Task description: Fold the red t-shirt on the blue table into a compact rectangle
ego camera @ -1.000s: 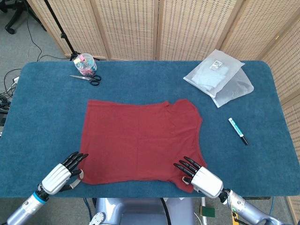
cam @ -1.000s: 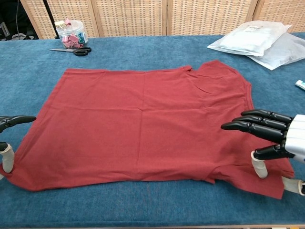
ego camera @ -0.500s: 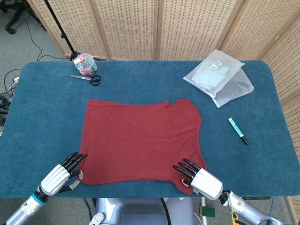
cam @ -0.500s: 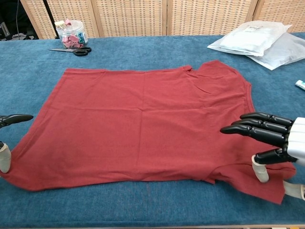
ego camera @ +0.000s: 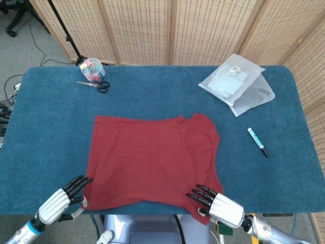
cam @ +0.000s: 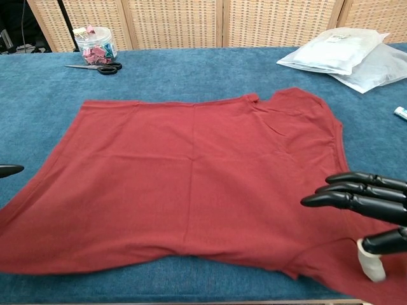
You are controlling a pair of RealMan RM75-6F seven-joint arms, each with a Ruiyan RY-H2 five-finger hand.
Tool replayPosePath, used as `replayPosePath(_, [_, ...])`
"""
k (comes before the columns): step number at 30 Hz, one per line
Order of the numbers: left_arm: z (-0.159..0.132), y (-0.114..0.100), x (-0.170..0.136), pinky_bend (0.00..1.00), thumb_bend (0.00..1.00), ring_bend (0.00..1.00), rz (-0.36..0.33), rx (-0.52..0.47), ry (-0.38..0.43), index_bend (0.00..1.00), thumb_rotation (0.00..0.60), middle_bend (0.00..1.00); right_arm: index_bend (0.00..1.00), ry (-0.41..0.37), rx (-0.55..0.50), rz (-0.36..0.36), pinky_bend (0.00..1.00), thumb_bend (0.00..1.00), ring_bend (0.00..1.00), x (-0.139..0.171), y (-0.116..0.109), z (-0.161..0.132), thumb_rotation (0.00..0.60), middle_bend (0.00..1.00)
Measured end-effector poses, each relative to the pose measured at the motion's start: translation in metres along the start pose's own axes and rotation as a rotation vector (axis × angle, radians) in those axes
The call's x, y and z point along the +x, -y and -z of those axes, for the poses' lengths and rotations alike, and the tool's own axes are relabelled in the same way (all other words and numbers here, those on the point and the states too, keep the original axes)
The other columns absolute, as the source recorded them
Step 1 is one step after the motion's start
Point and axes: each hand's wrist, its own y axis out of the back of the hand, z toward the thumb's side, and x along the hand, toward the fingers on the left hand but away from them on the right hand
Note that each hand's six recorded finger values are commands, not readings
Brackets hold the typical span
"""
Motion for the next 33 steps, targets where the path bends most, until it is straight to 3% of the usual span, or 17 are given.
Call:
replayPosePath(11, [-0.026,0.004,-0.036,0.00,0.50,0.00,0.027,-0.059,0.065,0.72,0.600,0.00,0.65,-0.085,-0.044,0.006,0.00,0.57,0.00,0.032,-0.004,-0.030,0.600,0.03])
replayPosePath(33, [-0.044,0.014,-0.067,0.00,0.50,0.00,0.069,-0.091,0.096,0.72,0.600,0.00,0.65,-0.092,-0.115,0.007,0.00,0.57,0.00,0.068,0.004,-0.047,0.600,0.03])
